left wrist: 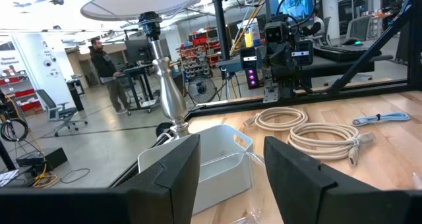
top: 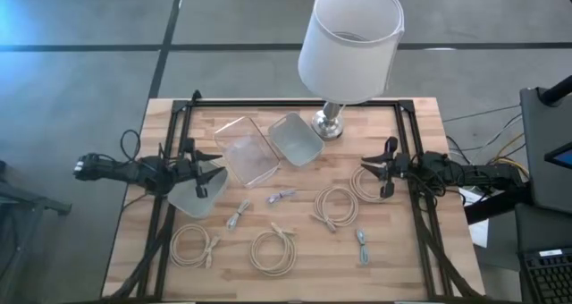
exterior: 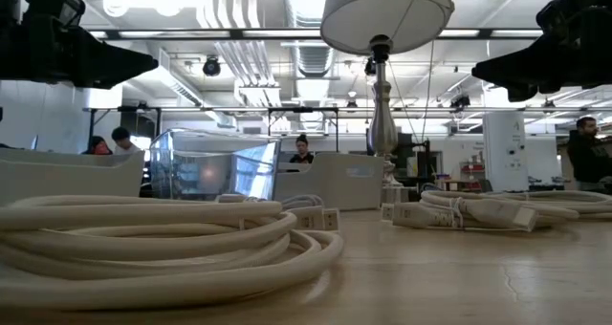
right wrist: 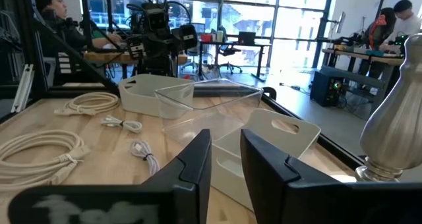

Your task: Pick & Place USB Port

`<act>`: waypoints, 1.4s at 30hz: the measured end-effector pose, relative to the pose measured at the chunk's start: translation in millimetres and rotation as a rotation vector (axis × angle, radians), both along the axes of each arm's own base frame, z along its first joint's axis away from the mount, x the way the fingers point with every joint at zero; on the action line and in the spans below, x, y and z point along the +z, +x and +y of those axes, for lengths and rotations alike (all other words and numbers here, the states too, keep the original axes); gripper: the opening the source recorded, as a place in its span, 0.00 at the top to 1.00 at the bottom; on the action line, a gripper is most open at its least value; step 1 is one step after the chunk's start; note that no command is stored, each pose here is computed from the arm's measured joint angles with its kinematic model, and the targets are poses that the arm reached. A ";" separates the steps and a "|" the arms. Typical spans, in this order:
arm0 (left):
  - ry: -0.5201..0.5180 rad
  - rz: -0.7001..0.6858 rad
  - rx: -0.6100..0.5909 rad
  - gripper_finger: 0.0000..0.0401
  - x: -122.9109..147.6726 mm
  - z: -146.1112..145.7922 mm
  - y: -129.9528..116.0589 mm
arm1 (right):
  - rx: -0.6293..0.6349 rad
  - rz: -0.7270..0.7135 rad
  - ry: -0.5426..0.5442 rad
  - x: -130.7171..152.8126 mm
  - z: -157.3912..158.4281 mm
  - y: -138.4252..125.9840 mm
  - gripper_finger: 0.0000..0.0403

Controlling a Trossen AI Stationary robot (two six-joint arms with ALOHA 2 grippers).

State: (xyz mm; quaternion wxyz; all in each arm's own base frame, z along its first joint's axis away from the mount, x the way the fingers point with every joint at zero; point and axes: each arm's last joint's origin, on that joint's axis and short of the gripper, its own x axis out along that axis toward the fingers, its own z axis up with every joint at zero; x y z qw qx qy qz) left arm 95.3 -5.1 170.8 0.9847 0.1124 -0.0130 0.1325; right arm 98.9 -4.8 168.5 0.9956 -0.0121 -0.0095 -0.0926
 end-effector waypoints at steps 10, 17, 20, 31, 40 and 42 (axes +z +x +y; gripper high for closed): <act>0.000 0.000 0.000 0.57 0.0 0.0 0.0 | 0.000 0.000 0.000 -0.1 0.0 0.0 0.78; 0.000 0.000 0.001 0.57 0.0 0.0 0.0 | 0.000 0.000 0.000 -0.1 0.0 0.0 0.81; 0.000 0.000 0.000 0.57 0.0 0.0 0.0 | 0.000 0.000 0.000 -0.1 0.0 0.0 0.82; 0.000 0.000 0.000 0.57 0.0 0.0 0.0 | 0.000 0.000 0.000 0.0 0.0 0.0 0.81; 0.000 0.000 0.000 0.57 0.0 0.0 0.0 | 0.000 0.000 0.000 0.0 0.0 0.0 0.78; 0.000 0.000 0.000 0.57 0.0 0.0 0.0 | 0.000 0.000 0.000 0.1 0.0 0.0 0.78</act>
